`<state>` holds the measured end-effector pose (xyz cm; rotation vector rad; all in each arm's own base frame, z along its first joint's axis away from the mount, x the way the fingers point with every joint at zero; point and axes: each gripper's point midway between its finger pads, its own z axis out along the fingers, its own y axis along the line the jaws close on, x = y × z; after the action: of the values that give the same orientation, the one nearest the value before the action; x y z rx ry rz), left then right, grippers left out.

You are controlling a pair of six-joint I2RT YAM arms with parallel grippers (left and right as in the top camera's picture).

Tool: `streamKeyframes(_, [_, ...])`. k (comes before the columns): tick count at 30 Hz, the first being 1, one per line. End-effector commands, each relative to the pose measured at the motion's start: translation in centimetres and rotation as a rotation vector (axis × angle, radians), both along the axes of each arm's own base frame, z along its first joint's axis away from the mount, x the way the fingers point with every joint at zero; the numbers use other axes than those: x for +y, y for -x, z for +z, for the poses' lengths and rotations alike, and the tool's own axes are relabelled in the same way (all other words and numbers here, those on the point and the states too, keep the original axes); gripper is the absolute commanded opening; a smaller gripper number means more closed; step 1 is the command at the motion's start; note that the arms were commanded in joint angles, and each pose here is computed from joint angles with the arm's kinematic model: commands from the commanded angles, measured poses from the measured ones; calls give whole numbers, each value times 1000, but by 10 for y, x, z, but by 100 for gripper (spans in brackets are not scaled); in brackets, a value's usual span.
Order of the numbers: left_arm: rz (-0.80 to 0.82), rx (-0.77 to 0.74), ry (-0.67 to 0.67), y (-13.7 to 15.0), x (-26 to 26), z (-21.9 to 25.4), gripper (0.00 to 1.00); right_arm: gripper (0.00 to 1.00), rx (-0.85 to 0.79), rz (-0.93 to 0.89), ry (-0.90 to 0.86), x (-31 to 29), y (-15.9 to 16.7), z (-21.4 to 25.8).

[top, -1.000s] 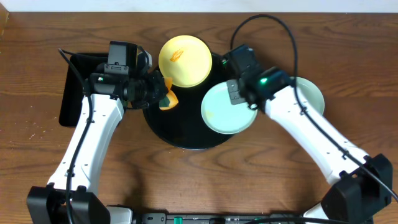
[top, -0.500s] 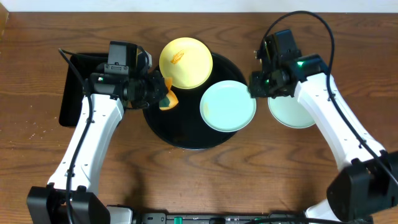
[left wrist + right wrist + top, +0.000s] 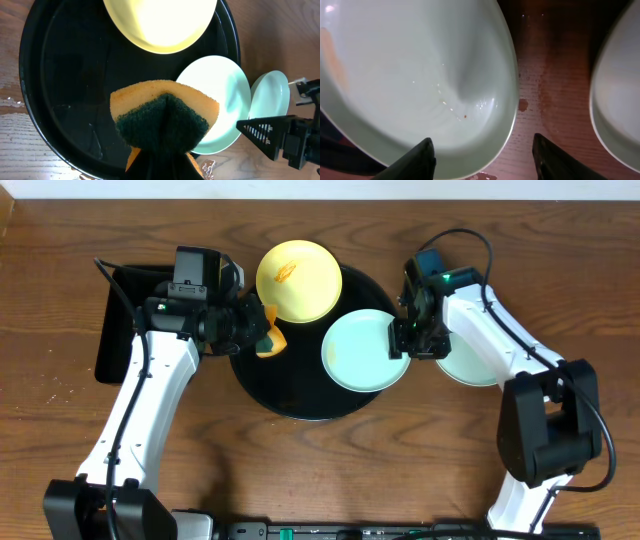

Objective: Clean dirty plates on tray and stack at the side

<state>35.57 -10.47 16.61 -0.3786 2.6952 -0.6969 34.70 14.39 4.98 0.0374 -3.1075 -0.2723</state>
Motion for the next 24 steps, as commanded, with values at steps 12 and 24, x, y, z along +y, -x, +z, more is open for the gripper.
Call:
streamKeyframes(12, [-10, -5, -12, 1, 2, -1, 7, 37, 42, -23, 6, 3, -5, -35])
streamKeyframes(24, [-10, -5, -12, 1, 2, -1, 7, 1, 46, -24, 7, 3, -4, -35])
